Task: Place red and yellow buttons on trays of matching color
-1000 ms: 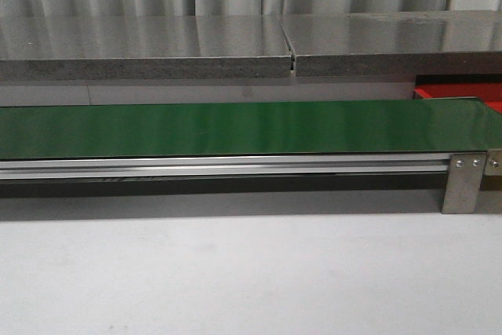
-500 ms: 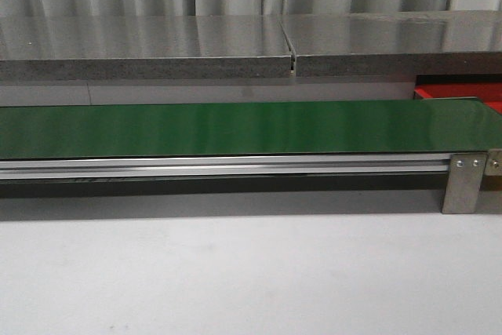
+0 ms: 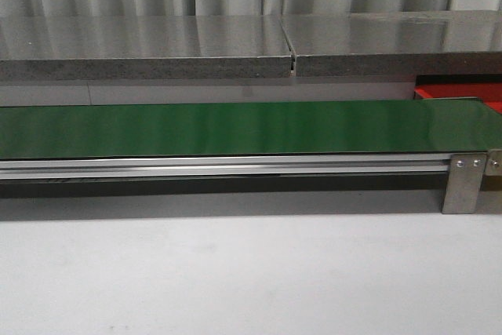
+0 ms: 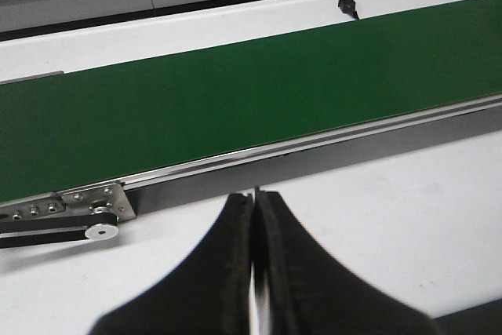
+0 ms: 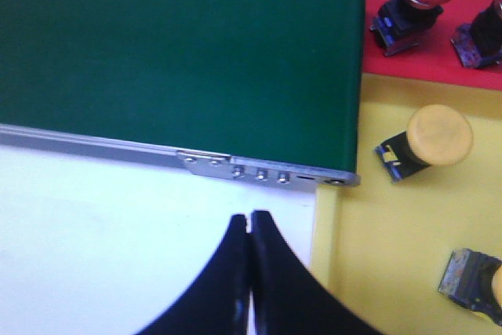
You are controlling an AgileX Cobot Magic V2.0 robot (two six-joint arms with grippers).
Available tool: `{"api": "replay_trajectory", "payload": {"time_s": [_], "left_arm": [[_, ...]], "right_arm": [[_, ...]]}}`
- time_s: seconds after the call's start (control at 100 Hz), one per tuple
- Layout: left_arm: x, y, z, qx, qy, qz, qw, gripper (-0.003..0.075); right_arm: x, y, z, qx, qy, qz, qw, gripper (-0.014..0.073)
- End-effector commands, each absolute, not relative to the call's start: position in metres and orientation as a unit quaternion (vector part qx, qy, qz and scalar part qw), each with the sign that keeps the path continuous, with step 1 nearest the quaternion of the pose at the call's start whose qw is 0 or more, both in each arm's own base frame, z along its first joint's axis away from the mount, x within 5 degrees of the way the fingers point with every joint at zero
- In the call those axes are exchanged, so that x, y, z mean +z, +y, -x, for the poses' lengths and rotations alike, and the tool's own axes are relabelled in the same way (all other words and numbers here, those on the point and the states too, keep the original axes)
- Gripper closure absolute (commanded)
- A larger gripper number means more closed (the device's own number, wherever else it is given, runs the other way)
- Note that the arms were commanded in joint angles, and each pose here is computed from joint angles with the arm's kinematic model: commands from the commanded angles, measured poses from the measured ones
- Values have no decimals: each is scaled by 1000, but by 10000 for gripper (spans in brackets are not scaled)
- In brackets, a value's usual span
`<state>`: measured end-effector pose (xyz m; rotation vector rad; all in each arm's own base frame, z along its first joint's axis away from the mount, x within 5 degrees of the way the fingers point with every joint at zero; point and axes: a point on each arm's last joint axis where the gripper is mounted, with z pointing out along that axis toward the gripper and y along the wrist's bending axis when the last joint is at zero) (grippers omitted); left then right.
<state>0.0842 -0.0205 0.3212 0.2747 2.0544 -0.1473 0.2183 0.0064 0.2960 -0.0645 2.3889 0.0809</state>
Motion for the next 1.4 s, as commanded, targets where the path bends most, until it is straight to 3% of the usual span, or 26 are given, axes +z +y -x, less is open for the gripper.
{"api": "replay_trajectory", "payload": {"time_s": [0.0,0.61,0.77,0.92,1.17,1.39], "left_arm": [[335,-22,-86,-70,829,-106,545,739],[337,-21,-87,-69,824,-104,553,739],[338,-21,-88,-70,821,-102,558,740],[338,-16,-95,-32,826,-103,553,740],[341,9,-116,44,845,12,533,739],[340,26,-124,59,845,95,524,738]], "right_arm": [[315,10,-205,27,900,40,433,663],[299,8,-86,25,825,44,562,663],[299,8,-77,24,815,45,577,663],[298,8,-76,24,816,45,576,663],[298,8,-76,25,817,45,574,663],[297,8,-76,25,819,46,572,663]]}}
